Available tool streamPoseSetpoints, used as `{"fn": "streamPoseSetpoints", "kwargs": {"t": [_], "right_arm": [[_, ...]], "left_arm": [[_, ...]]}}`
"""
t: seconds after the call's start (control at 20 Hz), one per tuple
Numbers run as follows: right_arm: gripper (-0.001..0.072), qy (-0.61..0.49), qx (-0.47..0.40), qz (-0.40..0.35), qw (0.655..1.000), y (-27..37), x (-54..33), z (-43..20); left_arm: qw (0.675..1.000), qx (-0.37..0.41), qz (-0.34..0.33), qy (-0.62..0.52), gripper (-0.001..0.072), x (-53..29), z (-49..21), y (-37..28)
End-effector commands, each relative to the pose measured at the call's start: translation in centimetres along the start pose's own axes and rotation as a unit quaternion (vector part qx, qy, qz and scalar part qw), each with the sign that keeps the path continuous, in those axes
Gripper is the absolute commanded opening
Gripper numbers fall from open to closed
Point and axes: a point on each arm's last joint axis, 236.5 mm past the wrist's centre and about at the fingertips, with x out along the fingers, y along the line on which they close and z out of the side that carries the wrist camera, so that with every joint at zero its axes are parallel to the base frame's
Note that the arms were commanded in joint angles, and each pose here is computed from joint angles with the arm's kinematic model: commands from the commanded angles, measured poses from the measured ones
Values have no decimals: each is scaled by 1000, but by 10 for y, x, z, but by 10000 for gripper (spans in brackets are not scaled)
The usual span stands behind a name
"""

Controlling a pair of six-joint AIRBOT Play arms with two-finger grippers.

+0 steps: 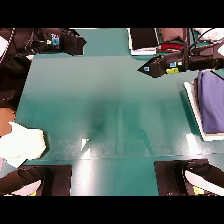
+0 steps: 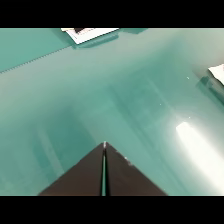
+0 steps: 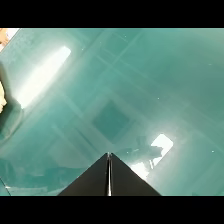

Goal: Fold the shirts.

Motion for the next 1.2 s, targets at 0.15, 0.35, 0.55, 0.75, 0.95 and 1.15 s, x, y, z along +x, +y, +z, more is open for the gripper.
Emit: {"fn": "streamPoseSetpoints", "kwargs": {"t": [0.15,0.35,0.55,0.75,0.95,1.15], "right_arm": [[21,4,0,2,1000,1,0,-2],[21,5,0,2,1000,1,0,-2],[21,10,0,4,1000,2,0,-4],[21,17,0,7,1000,4,0,-8],[21,17,0,7,1000,4,0,-8],[21,17,0,7,1000,4,0,-8]], "left_arm": [[1000,0,0,0,25,0,0,0],[1000,0,0,0,24,0,0,0],[1000,-1,-1,-2,24,0,1,0],[999,3,13,-30,24,-7,16,9],[987,-42,125,91,24,-66,-46,89],[936,-87,259,222,25,-147,-159,160]]}}
